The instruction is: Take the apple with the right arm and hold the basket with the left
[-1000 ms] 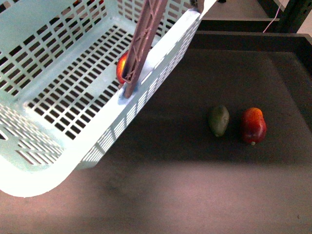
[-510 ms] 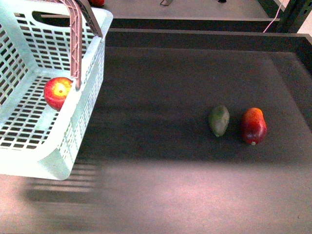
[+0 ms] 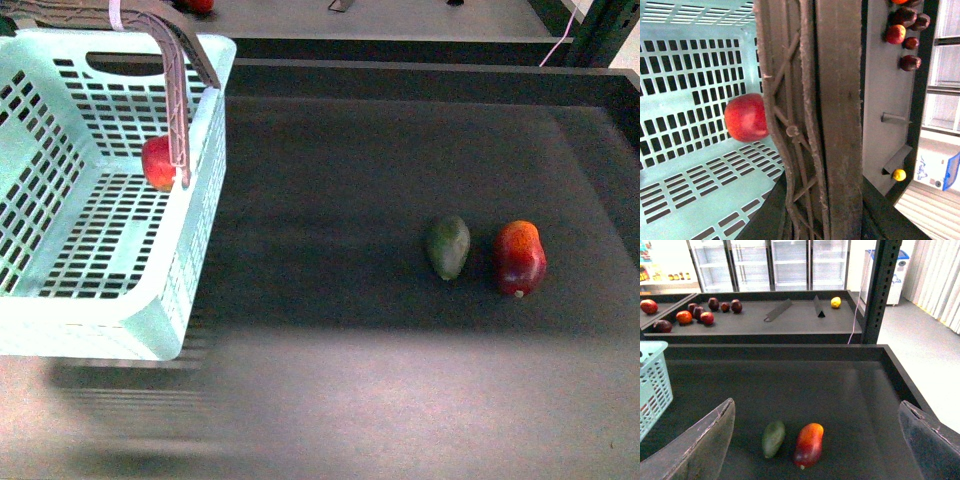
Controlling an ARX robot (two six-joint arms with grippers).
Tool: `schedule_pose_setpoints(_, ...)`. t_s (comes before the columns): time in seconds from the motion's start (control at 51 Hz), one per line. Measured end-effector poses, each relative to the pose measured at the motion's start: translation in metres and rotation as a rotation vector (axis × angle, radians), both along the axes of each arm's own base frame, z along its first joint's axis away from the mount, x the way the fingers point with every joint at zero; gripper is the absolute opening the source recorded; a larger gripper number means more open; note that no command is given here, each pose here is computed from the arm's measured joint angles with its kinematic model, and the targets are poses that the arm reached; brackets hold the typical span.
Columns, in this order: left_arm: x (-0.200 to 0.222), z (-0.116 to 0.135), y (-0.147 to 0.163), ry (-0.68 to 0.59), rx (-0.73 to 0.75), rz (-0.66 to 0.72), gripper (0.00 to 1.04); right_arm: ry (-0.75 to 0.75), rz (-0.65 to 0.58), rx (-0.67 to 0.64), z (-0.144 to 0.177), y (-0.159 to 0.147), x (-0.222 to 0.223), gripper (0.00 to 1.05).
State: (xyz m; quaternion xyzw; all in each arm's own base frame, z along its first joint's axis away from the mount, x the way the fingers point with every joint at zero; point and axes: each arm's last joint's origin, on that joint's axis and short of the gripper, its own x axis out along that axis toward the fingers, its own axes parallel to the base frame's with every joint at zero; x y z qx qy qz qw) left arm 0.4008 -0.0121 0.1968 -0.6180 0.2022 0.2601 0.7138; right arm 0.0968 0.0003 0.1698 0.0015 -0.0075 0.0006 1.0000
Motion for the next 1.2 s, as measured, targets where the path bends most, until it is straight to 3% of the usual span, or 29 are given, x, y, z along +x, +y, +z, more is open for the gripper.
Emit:
schedule_pose_setpoints(0.275,-0.011,-0.024,0.009,0.132,-0.024,0.05,0.2,0.0,0.0,0.0,0.0,0.0,0.0,0.96)
schedule_pose_setpoints(0.608,-0.02,-0.028,0.01,0.225,-0.042,0.06,0.2,0.0,0.0,0.0,0.0,0.0,0.0,0.96)
schedule_pose_setpoints(0.824,-0.029,-0.022,0.007,0.28,-0.031,0.042,0.64,-0.001,0.0,0.0,0.0,0.0,0.0,0.96)
schedule_pose_setpoints(1.02,-0.043,0.013,0.002,0.228,-0.017,0.025,0.98,-0.001,0.0,0.0,0.0,0.0,0.0,0.96)
schedule_pose_setpoints(1.196,-0.066,0.049,-0.001,0.181,0.027,0.009,0.98,-0.001,0.0,0.0,0.0,0.0,0.0,0.96)
